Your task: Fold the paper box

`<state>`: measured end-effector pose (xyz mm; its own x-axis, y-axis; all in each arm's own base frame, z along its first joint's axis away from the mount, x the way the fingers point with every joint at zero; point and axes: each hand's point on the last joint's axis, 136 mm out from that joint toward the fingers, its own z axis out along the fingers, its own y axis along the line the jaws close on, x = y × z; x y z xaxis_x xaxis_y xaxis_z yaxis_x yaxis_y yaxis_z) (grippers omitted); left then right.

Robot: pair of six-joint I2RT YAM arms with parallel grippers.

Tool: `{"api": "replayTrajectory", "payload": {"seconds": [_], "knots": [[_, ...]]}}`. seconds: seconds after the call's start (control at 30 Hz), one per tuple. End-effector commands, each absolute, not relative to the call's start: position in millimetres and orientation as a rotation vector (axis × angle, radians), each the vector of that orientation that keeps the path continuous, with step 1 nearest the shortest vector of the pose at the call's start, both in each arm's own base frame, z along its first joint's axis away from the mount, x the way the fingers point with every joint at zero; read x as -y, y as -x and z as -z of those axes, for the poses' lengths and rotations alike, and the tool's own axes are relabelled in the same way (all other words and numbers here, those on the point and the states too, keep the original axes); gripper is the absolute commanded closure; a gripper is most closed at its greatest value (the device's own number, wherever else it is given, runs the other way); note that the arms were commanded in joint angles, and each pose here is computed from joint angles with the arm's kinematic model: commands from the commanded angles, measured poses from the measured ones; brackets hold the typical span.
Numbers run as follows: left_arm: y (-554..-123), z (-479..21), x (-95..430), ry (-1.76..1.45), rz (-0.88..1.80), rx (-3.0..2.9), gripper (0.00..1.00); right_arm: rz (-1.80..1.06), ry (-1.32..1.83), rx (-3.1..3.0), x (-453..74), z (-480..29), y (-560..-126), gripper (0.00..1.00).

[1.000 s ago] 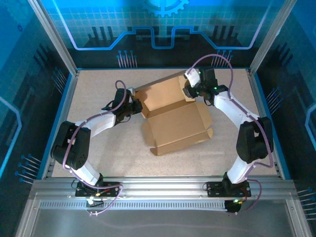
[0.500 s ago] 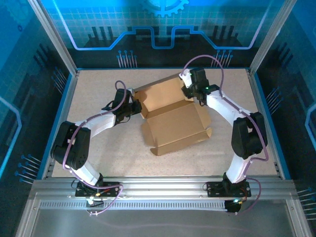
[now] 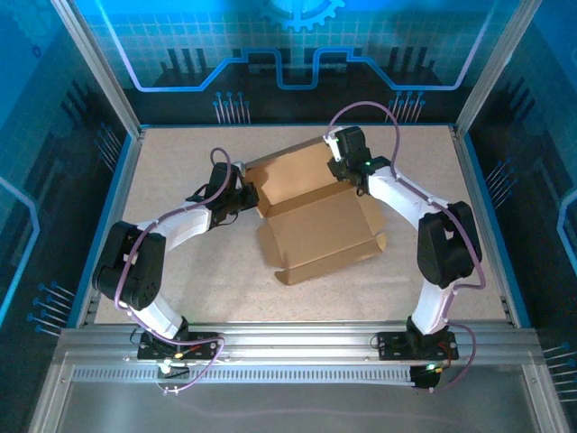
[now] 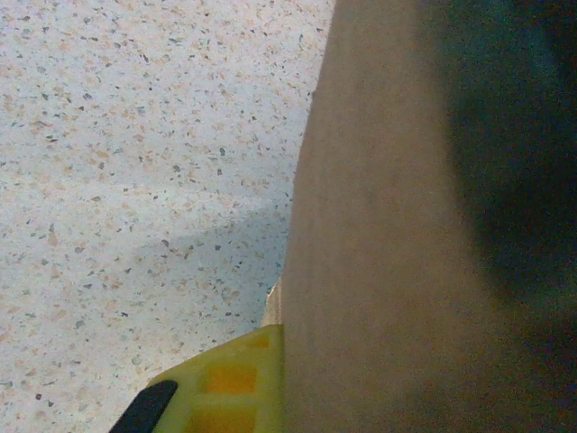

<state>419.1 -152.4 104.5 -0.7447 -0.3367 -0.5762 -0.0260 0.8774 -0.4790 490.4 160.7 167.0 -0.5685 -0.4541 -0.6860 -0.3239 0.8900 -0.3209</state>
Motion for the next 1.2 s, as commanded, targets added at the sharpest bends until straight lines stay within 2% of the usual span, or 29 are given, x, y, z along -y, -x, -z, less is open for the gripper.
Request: {"api": "replayTrajectory", "payload": {"seconds": [0.0, 0.1, 0.23, 0.37, 0.4, 0.47, 0.57, 0.6, 0.8, 0.83, 0.87, 0.97, 1.0, 1.17], "knots": [[-419.3, -137.7, 174.0, 0.147, 0.693, -2.256, 1.0, 0.11, 0.629, -2.219, -181.0, -161.0, -493.9, 0.7], [-419.1, -137.8, 173.7, 0.15, 0.693, -2.253, 1.0, 0.097, 0.653, -2.216, -183.3, -159.3, -494.3, 0.75], [-419.1, -137.7, 172.2, 0.16, 0.689, -2.253, 1.0, 0.175, 0.654, -2.206, -176.1, -156.9, -494.4, 1.0], [-418.5, -140.1, 170.9, 0.167, 0.681, -2.25, 1.0, 0.431, 0.533, -2.155, -150.8, -164.0, -500.5, 1.0], [-418.5, -140.9, 170.5, 0.166, 0.679, -2.249, 1.0, 0.481, 0.514, -2.142, -147.5, -165.7, -500.9, 0.99], [-418.0, -140.7, 170.2, 0.162, 0.674, -2.254, 1.0, 0.508, 0.509, -2.134, -147.3, -165.2, -501.8, 0.8], [-418.3, -141.3, 170.1, 0.158, 0.67, -2.254, 1.0, 0.371, 0.513, -2.168, -155.3, -156.2, -502.0, 0.65], [-418.2, -142.2, 170.0, 0.157, 0.67, -2.254, 1.0, 0.33, 0.522, -2.186, -157.3, -151.8, -501.4, 0.62], [-418.1, -143.0, 168.9, 0.155, 0.663, -2.255, 1.0, 0.178, 0.55, -2.224, -158.6, -136.4, -499.3, 0.62], [-418.1, -143.0, 169.3, 0.154, 0.662, -2.255, 1.0, 0.181, 0.56, -2.225, -157.6, -134.4, -499.1, 0.63], [-418.1, -142.8, 169.2, 0.155, 0.663, -2.255, 1.0, 0.189, 0.568, -2.229, -156.2, -133.2, -498.6, 0.7], [-418.4, -141.8, 169.3, 0.161, 0.666, -2.257, 1.0, 0.215, 0.593, -2.219, -157.8, -134.7, -496.4, 0.97], [-418.9, -142.1, 169.7, 0.161, 0.666, -2.256, 1.0, 0.238, 0.598, -2.209, -158.1, -135.9, -496.5, 1.0], [-419.5, -143.9, 170.5, 0.164, 0.675, -2.254, 1.0, 0.413, 0.556, -2.153, -150.7, -141.3, -497.6, 0.98]]}}
